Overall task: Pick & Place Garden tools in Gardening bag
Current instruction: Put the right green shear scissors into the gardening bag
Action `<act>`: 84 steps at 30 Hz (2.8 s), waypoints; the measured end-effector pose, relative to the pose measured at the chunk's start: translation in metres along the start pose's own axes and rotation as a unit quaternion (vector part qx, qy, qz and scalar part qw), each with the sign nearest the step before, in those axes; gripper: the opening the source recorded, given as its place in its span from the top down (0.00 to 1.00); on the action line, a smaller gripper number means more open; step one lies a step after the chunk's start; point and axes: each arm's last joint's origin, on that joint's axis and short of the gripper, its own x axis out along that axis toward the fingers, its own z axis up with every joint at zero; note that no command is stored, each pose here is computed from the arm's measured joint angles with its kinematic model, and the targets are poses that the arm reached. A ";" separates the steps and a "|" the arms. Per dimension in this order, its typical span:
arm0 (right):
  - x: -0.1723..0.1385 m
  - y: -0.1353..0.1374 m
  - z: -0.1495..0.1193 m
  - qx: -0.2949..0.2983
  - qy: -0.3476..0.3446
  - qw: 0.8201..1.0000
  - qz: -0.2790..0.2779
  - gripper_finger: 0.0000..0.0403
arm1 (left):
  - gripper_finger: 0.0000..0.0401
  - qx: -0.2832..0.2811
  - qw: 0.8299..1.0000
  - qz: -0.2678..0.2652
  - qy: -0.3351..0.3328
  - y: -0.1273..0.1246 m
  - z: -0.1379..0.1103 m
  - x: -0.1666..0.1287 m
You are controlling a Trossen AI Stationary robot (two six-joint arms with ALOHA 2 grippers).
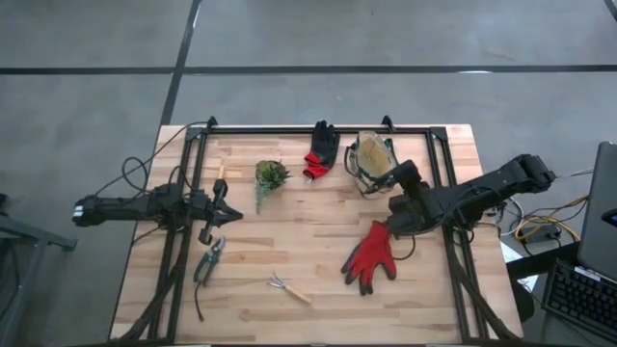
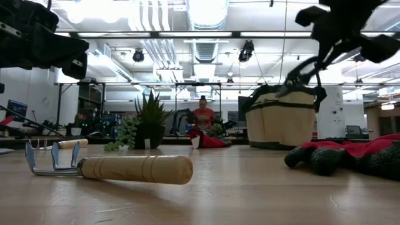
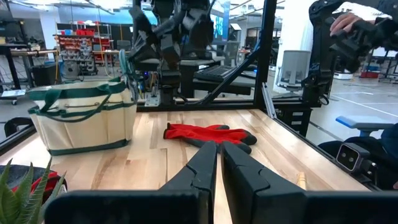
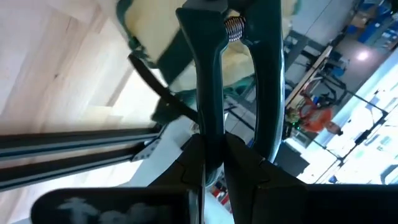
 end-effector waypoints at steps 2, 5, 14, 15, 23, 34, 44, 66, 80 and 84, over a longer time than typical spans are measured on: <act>-0.004 -0.004 -0.004 0.000 -0.011 1.000 -0.006 0.93 | 0.93 0.000 1.000 0.000 0.000 0.000 0.000 0.000; -0.004 -0.008 -0.014 -0.009 -0.016 1.000 -0.009 0.93 | 0.93 0.000 1.000 0.000 0.000 0.000 0.000 0.000; 0.015 0.003 -0.031 -0.016 0.018 1.000 0.001 0.93 | 0.93 0.000 1.000 0.000 0.000 0.000 0.000 0.000; 0.017 0.005 -0.030 -0.021 0.022 1.000 -0.003 0.93 | 0.93 0.000 1.000 0.000 0.000 0.000 0.000 0.000; 0.022 0.010 -0.034 -0.037 0.035 0.999 -0.019 0.93 | 0.93 0.000 1.000 0.000 0.000 0.000 0.000 0.000; 0.023 0.012 -0.033 -0.094 0.036 0.995 -0.017 0.93 | 0.93 0.000 1.000 0.000 0.000 0.000 0.000 0.000; 0.027 0.016 -0.017 -0.154 0.056 0.986 -0.013 0.93 | 0.93 0.000 1.000 0.000 0.000 0.000 0.000 0.000; 0.034 0.040 0.032 -0.285 0.104 0.952 -0.040 0.92 | 0.93 0.000 1.000 0.000 0.000 0.000 0.000 0.000; 0.048 0.054 0.056 -0.287 0.141 0.946 -0.048 0.85 | 0.93 0.000 1.000 0.000 0.000 0.000 0.000 0.000; 0.049 0.055 0.058 -0.275 0.143 0.949 -0.049 0.85 | 0.93 0.000 1.000 0.000 0.000 0.000 0.000 0.000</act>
